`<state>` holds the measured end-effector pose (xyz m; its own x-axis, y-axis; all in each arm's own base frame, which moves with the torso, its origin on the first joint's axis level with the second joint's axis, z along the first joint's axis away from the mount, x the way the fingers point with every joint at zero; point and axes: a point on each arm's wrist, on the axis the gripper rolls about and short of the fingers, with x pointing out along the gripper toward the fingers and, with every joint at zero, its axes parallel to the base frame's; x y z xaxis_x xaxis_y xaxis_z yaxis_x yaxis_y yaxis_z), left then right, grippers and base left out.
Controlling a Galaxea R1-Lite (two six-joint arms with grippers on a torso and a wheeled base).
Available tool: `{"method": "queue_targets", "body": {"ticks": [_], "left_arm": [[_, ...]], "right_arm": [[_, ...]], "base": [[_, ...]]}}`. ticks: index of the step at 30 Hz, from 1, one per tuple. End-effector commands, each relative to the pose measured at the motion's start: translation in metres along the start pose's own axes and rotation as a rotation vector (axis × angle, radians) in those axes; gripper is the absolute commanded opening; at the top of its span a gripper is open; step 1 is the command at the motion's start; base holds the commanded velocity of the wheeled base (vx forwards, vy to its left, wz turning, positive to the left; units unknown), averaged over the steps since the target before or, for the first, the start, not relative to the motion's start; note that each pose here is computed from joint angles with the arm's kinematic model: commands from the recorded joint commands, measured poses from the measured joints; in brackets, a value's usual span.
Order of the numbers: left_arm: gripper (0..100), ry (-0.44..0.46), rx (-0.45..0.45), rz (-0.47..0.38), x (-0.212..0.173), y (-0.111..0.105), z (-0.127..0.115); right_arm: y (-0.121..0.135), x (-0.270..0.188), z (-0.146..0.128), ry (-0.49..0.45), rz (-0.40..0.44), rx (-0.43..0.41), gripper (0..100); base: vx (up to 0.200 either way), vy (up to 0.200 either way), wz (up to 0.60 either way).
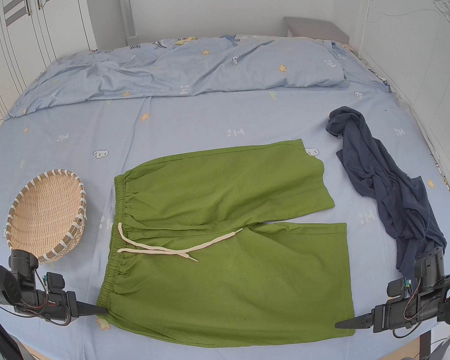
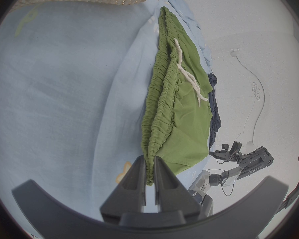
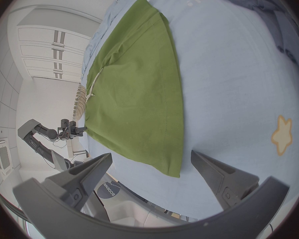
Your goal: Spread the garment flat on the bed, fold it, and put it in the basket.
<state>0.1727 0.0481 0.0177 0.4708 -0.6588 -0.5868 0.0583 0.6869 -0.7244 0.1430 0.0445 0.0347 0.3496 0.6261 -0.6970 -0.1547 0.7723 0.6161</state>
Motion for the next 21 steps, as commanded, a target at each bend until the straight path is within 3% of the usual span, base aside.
{"method": "queue_targets", "body": {"ticks": [1, 8, 9, 10, 21], "left_arm": [[0, 0.003, -0.003, 0.0, 0.001, 0.001, 0.0], [0, 0.001, -0.001, 0.001, 0.001, 0.001, 0.001], [0, -0.001, 0.002, 0.0, 0.001, 0.001, 0.003], [0, -0.001, 0.002, 0.0, 0.001, 0.001, 0.003], [0, -0.001, 0.002, 0.0, 0.001, 0.001, 0.002]], "right_arm": [[-0.007, 0.007, -0.006, 0.062, -0.019, 0.038, 100], [-0.012, 0.016, -0.003, 0.077, -0.017, 0.046, 100], [-0.01, 0.018, -0.002, 0.106, 0.089, 0.046, 100], [-0.01, 0.018, -0.003, 0.119, 0.118, 0.049, 100], [-0.008, 0.018, -0.002, 0.136, 0.2, 0.051, 100]], "base": [[0.0, 0.0, 0.0], [0.0, 0.0, 0.0], [0.0, 0.0, 0.0], [0.0, 0.0, 0.0], [0.0, 0.0, 0.0]]}}
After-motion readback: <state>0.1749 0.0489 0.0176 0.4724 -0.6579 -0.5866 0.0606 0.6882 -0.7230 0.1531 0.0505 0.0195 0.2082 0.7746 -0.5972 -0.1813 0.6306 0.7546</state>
